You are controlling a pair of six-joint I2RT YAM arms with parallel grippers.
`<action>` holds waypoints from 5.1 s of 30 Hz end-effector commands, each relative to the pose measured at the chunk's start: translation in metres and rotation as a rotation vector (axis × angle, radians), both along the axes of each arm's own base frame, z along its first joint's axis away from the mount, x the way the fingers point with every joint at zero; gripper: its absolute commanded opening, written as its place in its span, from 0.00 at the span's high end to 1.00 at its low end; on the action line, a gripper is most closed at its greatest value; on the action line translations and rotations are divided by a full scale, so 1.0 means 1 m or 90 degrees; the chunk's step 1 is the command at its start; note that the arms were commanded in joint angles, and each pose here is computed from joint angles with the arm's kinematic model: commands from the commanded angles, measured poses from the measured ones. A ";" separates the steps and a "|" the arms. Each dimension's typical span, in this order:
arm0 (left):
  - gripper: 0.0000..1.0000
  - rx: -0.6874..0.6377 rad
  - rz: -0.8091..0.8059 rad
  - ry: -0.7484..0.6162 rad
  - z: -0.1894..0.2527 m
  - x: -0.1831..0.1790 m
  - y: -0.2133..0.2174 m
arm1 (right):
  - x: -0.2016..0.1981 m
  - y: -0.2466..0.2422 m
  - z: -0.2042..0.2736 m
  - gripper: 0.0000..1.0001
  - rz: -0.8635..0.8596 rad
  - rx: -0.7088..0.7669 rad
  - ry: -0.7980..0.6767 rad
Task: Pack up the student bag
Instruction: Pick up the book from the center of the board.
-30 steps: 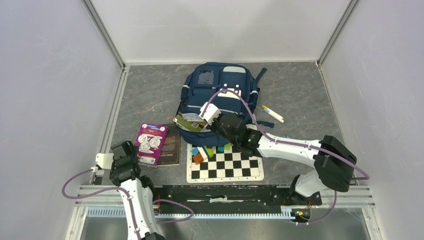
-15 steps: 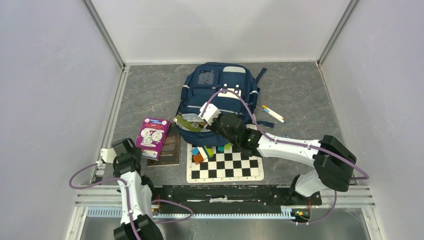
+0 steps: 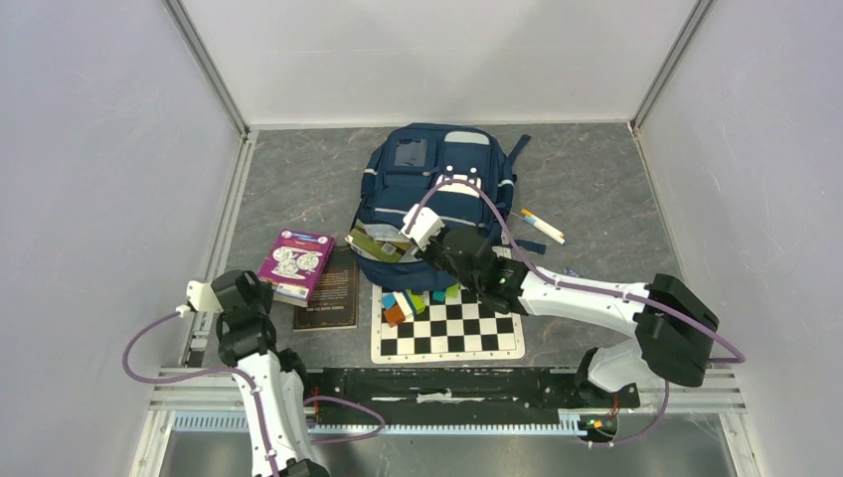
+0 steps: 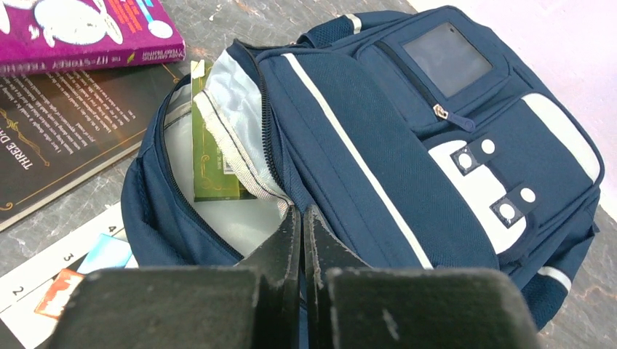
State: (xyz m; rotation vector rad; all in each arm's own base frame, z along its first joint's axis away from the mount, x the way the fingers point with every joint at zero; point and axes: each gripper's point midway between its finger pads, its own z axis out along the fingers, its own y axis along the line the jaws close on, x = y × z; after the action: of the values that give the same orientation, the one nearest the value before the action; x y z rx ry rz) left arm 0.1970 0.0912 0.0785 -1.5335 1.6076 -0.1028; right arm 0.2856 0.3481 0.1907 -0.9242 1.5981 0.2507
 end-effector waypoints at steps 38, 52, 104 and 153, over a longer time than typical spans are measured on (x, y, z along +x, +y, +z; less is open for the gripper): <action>0.98 -0.008 -0.460 -0.384 0.275 0.061 -0.114 | -0.083 0.020 0.091 0.02 0.246 0.072 -0.405; 0.98 -0.057 -0.504 -0.396 0.278 0.054 -0.136 | -0.054 0.104 0.083 0.02 0.219 -0.064 -0.495; 0.00 -0.170 -0.702 -0.345 0.217 0.046 -0.224 | -0.035 0.044 0.104 1.00 -0.073 -0.137 -0.481; 0.98 0.084 -0.408 -0.249 0.211 0.065 -0.124 | -0.068 0.043 0.070 0.02 0.218 -0.061 -0.142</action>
State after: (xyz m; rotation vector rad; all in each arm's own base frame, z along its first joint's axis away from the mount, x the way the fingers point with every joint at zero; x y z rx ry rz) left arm 0.2608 -0.0661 0.2433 -0.8230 1.8430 -0.7719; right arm 0.2127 0.3932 0.2711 -1.2336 1.1142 0.1034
